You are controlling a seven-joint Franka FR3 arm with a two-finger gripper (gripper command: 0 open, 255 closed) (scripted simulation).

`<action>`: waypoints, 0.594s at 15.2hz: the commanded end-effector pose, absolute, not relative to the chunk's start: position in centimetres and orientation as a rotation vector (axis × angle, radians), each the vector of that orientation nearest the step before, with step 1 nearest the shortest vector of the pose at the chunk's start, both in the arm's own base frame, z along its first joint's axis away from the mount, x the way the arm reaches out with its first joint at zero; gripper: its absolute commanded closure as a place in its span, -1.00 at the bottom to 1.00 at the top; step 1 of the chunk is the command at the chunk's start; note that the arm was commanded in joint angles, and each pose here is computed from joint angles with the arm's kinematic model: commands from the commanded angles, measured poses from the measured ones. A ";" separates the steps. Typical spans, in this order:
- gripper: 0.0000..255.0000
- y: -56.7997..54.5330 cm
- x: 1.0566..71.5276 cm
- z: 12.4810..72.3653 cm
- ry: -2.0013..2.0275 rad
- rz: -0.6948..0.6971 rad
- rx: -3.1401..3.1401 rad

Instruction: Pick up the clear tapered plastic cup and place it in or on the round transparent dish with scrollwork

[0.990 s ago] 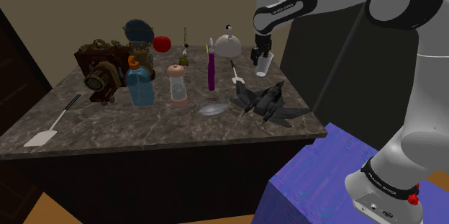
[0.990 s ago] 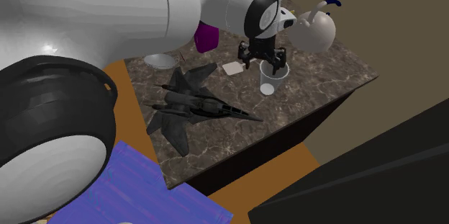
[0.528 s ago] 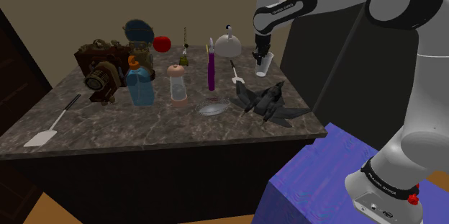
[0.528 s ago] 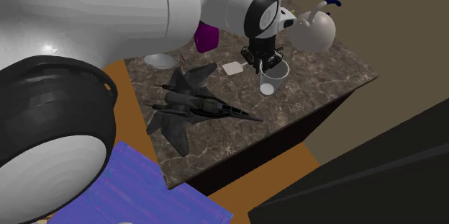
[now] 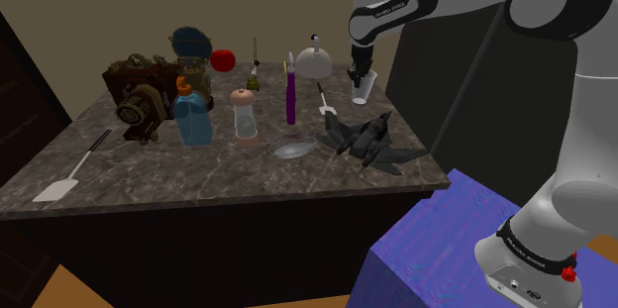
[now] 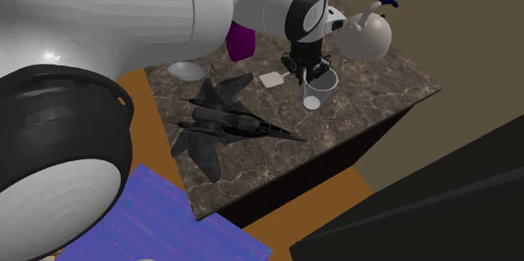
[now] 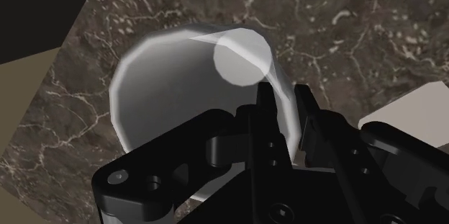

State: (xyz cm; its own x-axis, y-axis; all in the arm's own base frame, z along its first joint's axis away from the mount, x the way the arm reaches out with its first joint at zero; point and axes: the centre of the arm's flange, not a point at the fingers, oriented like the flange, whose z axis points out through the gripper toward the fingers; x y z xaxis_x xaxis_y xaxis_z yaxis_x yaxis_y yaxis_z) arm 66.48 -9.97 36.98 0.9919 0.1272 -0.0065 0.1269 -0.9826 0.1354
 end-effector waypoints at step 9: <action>1.00 -10.0 66.5 42.1 0.192 0.003 3.000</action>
